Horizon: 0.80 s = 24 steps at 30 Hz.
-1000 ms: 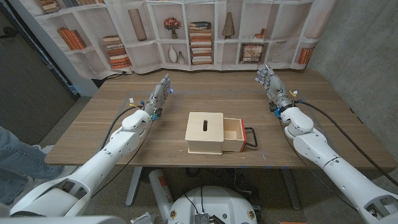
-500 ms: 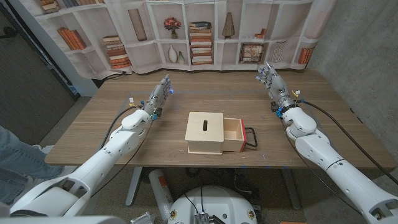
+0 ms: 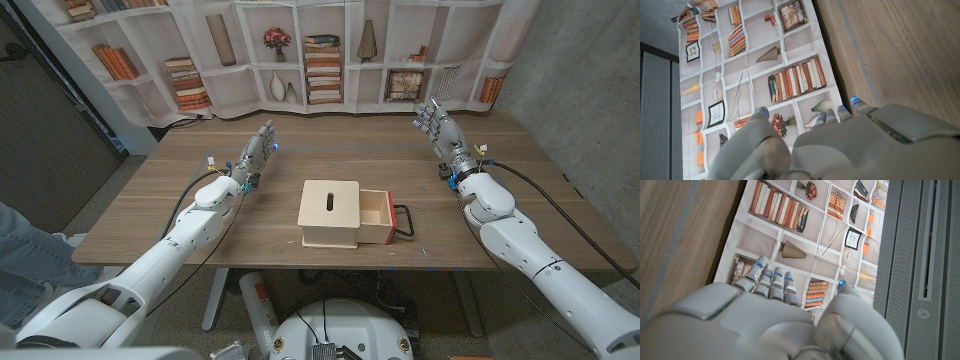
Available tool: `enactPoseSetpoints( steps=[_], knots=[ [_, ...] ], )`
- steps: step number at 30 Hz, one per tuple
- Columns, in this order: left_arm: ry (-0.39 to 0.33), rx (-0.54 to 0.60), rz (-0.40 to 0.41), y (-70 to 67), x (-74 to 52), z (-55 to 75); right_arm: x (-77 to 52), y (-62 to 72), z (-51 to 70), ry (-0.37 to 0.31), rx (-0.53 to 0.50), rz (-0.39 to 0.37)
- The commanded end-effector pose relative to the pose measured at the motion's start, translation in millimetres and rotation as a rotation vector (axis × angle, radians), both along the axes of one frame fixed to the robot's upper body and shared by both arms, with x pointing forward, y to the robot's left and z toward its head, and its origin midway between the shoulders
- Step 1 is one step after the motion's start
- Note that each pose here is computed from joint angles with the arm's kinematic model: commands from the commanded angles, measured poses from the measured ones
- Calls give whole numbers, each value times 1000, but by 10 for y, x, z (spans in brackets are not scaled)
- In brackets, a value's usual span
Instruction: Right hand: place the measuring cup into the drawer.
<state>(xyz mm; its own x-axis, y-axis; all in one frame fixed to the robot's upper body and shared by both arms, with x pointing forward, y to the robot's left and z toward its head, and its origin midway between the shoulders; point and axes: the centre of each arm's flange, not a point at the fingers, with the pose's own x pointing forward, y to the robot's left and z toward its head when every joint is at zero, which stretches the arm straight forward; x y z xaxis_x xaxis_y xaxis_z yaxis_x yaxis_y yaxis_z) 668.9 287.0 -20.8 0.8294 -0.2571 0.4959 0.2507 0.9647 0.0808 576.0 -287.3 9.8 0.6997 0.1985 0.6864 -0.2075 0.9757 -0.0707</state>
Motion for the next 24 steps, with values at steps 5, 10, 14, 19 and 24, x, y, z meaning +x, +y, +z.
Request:
enactPoseSetpoints(
  steps=[5, 10, 14, 19, 24],
  knots=[
    [6, 4, -16, 0, 27, -8, -148, -57, -48, -23, -14, 0],
    [9, 12, -16, 8, 27, -2, -197, -105, -77, -28, -21, -11],
    [14, 19, -11, 21, 22, 8, -220, -148, -104, -25, -10, -6],
    [14, 28, -12, 20, 16, 22, -236, -198, -134, -19, -7, -14],
    [14, 28, -13, 16, 14, 22, -253, -234, -150, -23, -13, -22]
  ],
)
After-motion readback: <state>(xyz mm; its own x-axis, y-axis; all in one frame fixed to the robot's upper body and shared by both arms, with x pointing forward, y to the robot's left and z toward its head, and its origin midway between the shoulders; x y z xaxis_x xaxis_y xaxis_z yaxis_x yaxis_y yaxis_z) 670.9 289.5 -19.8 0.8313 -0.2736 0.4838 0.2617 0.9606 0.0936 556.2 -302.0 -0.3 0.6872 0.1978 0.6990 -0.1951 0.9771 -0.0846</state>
